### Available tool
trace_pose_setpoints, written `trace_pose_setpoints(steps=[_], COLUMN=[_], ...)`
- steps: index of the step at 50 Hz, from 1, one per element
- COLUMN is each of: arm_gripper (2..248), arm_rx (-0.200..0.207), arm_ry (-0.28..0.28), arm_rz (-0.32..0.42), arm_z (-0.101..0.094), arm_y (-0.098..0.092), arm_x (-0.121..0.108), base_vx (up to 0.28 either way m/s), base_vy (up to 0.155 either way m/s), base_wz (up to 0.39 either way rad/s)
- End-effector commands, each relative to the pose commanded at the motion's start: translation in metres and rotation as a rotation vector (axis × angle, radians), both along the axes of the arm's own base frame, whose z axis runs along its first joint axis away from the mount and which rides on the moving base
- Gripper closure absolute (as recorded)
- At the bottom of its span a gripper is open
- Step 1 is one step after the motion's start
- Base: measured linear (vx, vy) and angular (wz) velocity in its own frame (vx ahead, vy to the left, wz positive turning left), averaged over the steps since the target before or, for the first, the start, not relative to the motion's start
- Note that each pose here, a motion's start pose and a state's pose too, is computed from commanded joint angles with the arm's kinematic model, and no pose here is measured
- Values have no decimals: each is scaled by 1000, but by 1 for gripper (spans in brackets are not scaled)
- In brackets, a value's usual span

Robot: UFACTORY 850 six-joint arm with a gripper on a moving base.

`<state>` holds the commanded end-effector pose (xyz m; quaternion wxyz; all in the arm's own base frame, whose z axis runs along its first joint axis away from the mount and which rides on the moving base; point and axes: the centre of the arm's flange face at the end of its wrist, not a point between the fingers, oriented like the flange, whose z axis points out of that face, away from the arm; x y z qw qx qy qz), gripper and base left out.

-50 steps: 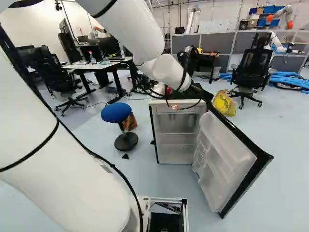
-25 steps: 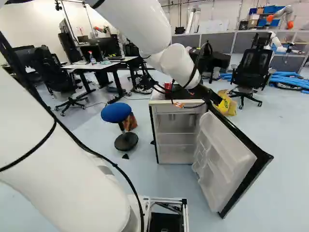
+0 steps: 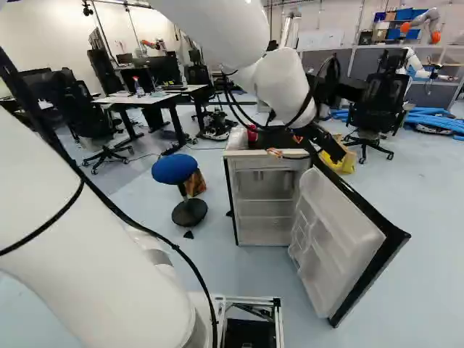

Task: Grab a drink from the fridge

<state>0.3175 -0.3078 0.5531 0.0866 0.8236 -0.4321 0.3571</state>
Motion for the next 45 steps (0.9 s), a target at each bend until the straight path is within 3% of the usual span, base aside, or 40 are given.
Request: trace_pose_setpoints(steps=[34,45], arm_gripper=[3,3], arm_rx=[179,189], arm_ry=[53,54], arm_rz=[-111,-137], arm_z=[-4,-4], arm_y=[-48,-68], arm_x=[-12,-13], base_vx=[0,0], base_vy=[0,0], base_wz=[0,0])
